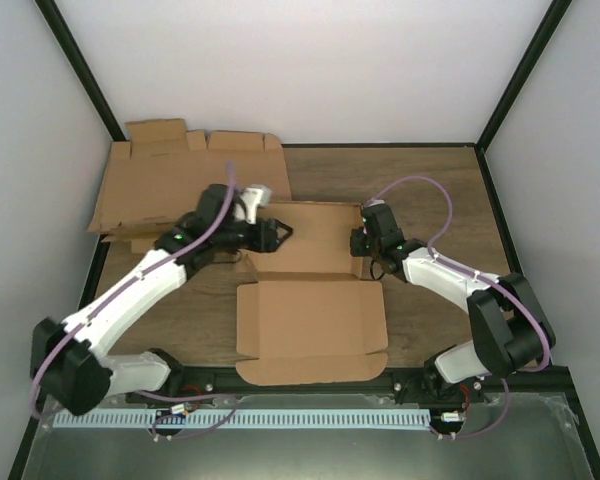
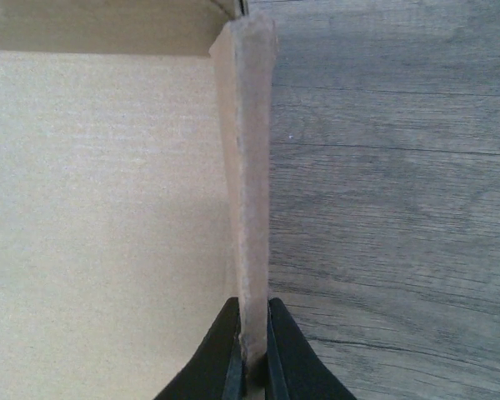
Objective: Fold the paper box
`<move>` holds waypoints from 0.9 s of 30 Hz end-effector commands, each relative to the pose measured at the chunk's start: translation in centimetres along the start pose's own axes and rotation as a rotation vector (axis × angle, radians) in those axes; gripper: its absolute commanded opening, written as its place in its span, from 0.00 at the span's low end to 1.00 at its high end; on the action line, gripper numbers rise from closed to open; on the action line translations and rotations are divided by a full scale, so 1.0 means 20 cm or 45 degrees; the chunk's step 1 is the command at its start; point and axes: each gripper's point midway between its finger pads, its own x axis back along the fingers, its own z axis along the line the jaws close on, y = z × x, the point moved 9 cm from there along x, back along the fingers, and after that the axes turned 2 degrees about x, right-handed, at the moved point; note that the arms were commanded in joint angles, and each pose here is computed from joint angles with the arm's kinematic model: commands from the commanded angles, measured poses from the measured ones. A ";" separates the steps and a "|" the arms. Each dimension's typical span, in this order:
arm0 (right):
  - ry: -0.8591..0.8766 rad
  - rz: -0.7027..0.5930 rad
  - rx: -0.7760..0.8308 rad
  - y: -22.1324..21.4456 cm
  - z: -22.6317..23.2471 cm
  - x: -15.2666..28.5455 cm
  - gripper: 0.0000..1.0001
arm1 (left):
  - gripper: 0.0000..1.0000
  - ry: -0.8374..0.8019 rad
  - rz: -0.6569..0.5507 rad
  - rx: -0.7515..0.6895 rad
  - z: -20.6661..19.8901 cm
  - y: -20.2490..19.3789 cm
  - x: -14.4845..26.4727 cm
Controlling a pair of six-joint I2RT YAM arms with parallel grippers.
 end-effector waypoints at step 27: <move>-0.006 0.040 0.053 -0.02 -0.01 -0.02 0.01 | 0.77 0.023 -0.480 0.592 1.04 -0.34 0.31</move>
